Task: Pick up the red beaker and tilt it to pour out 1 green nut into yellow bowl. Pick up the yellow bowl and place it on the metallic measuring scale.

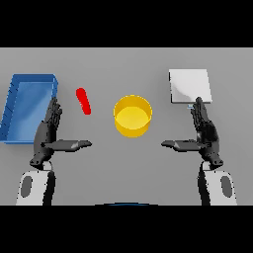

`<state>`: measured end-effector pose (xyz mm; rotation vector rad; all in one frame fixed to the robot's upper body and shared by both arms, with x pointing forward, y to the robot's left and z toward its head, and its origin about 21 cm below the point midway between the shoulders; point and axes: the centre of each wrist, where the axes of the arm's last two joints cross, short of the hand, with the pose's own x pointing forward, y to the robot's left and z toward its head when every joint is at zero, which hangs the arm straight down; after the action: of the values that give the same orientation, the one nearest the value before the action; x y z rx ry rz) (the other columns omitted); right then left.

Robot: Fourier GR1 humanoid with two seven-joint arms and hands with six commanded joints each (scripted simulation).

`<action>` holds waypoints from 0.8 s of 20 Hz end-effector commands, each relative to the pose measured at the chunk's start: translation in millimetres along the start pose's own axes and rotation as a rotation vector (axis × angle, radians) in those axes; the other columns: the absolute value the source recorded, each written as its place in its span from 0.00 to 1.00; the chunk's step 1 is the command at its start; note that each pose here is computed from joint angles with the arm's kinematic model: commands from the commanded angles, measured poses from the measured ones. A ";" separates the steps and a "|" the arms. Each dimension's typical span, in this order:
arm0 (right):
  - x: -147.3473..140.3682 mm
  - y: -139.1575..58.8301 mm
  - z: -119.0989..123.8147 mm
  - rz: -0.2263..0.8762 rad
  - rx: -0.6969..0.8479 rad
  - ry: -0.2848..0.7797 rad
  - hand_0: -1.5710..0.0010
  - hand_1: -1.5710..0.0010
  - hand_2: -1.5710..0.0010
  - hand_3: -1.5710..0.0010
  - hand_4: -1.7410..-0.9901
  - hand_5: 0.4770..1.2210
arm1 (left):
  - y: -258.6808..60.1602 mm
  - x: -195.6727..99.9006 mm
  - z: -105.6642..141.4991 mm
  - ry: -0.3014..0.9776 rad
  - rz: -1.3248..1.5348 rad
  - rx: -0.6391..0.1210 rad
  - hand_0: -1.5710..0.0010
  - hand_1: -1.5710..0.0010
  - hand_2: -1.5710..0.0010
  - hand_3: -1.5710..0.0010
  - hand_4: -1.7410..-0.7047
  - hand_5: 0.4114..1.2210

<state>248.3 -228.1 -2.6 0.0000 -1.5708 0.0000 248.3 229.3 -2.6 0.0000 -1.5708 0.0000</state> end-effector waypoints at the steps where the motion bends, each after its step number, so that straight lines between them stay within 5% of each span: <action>1: 0.0 1.1 -0.1 -0.001 0.000 0.000 1.00 1.00 1.00 1.00 0.76 0.16 | 0.8 0.2 -0.5 0.001 0.000 0.002 1.00 1.00 1.00 1.00 0.57 0.23; 6: -0.6 8.8 -0.8 -0.001 -0.001 0.004 1.00 1.00 1.00 1.00 0.76 0.16 | 9.3 -2.0 -5.3 0.011 -0.004 0.006 1.00 1.00 1.00 1.00 0.57 0.23; 8: 1.7 10.9 15.9 0.246 0.007 -0.117 1.00 1.00 1.00 1.00 0.77 0.16 | 12.0 6.1 10.4 -0.035 -0.105 -0.041 1.00 1.00 1.00 1.00 0.56 0.23; 10: 7.0 15.5 20.7 0.332 0.005 -0.127 1.00 1.00 1.00 1.00 0.77 0.15 | 12.7 15.0 14.4 -0.033 -0.140 -0.060 1.00 1.00 1.00 1.00 0.56 0.23; 16: 10.4 15.6 27.8 0.319 0.012 -0.115 1.00 1.00 1.00 1.00 0.72 0.17 | 6.2 14.3 14.5 0.008 -0.196 -0.089 1.00 1.00 1.00 1.00 0.56 0.24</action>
<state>220.5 -212.6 7.8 -0.2454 -1.6715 0.2637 233.7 235.4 11.5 0.0834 -1.5544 -0.2240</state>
